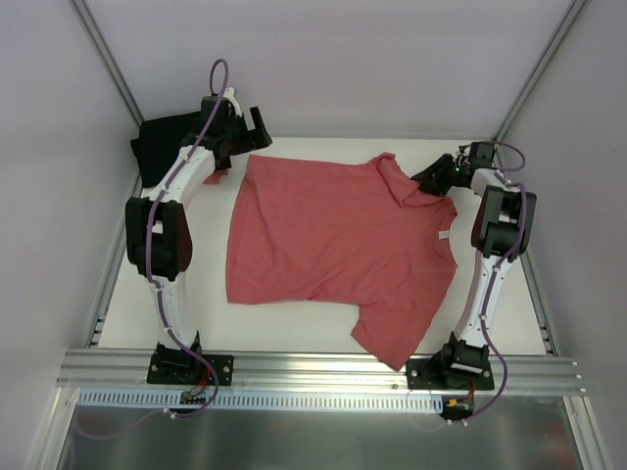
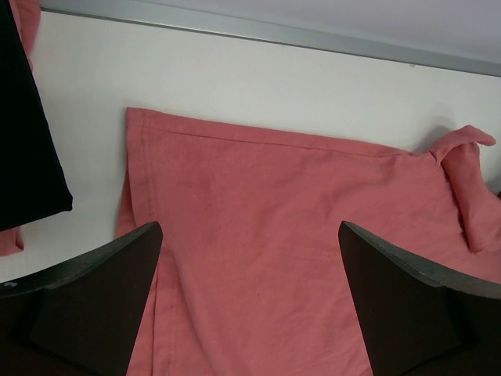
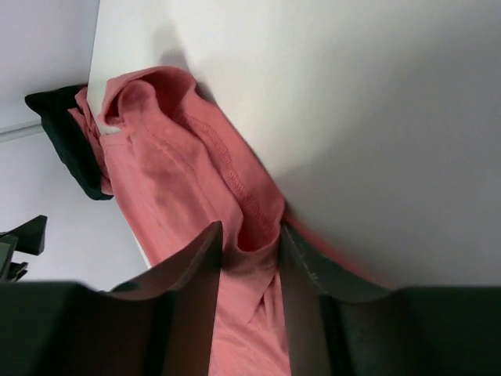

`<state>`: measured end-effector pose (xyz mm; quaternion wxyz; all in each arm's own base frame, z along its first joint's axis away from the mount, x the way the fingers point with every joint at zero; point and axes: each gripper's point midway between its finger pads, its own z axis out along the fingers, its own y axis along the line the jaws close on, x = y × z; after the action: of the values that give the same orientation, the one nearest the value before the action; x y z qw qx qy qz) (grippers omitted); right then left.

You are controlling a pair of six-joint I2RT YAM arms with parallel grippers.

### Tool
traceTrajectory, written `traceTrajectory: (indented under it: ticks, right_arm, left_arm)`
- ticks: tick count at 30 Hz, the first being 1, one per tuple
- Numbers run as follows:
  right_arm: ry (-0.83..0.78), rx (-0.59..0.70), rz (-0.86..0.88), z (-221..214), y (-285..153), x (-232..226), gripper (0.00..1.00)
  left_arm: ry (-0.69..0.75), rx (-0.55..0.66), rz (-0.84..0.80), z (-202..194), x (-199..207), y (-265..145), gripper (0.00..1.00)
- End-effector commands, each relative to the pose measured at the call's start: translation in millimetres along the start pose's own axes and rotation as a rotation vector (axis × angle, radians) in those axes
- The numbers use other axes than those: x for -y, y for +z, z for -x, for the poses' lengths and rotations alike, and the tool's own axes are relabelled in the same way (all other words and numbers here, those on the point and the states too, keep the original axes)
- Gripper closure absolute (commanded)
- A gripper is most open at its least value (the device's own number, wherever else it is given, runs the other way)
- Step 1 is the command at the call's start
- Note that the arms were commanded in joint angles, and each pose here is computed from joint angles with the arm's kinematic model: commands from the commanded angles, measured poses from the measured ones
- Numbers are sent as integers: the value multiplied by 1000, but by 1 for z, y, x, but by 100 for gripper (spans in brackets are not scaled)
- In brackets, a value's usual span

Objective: Fold and stack the t-shirts
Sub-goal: Grap the side of the flattened tshirt furthest away from the robot with both arms

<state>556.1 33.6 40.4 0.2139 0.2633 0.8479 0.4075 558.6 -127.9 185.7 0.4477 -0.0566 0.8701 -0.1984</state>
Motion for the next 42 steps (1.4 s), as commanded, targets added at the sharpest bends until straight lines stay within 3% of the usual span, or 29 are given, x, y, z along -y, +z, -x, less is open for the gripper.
traceTrajectory:
  ticks: [1,4,5,27,42]
  right_arm:
    - [-36,30,67,16,0,-26,66]
    - [-37,36,77,20,2,-27,80]
    - [-36,31,92,20,2,-30,99]
    - [-174,286,179,105,-60,-124,100]
    - [-208,228,213,80,-85,-139,100]
  left_arm:
    - [55,46,-38,19,18,-23,1]
    - [50,47,-40,20,18,-22,1]
    - [50,49,-44,20,19,-22,1]
    - [58,-7,-138,5,30,-15,1]
    - [26,-40,-153,-5,30,-6,1]
